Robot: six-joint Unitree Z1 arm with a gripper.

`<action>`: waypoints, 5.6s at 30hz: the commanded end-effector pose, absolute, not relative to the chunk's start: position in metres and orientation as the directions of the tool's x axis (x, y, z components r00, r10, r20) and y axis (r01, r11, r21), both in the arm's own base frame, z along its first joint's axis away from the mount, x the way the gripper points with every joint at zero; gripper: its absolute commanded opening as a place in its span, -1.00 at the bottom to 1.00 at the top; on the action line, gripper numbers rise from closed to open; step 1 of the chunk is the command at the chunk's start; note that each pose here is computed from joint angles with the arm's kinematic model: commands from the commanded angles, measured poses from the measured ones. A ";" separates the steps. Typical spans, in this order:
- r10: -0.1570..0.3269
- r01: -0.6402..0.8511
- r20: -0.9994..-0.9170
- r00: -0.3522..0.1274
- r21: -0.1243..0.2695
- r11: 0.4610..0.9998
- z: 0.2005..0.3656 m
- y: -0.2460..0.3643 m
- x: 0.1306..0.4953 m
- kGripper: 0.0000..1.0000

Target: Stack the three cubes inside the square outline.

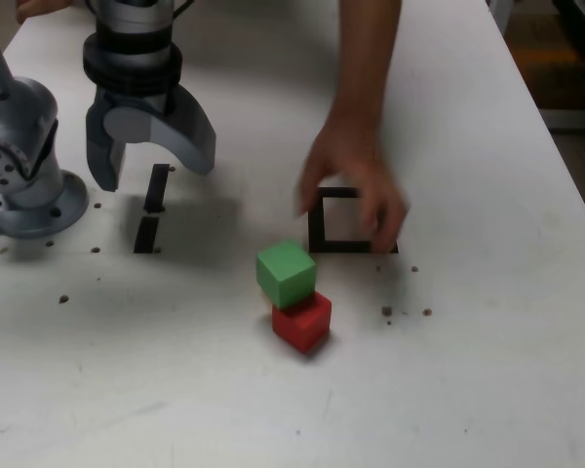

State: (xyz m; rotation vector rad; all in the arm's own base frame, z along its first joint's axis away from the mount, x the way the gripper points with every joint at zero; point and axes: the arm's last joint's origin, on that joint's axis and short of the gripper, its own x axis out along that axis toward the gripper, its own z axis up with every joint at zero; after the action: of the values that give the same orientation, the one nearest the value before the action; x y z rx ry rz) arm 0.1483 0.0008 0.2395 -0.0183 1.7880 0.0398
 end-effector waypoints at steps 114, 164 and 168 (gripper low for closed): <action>0.071 -0.077 -0.996 -0.059 0.075 0.994 0.257 -0.188 0.439 -0.56; 0.043 -0.229 -0.979 -0.200 0.090 0.969 0.312 -0.150 0.317 0.98; 0.002 -0.348 -0.978 -0.211 0.077 0.934 0.292 -0.150 0.301 0.94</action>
State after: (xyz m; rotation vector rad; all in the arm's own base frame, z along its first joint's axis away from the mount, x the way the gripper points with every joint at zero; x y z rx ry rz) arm 0.3316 -0.1633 0.2945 -0.2698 1.7148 0.2923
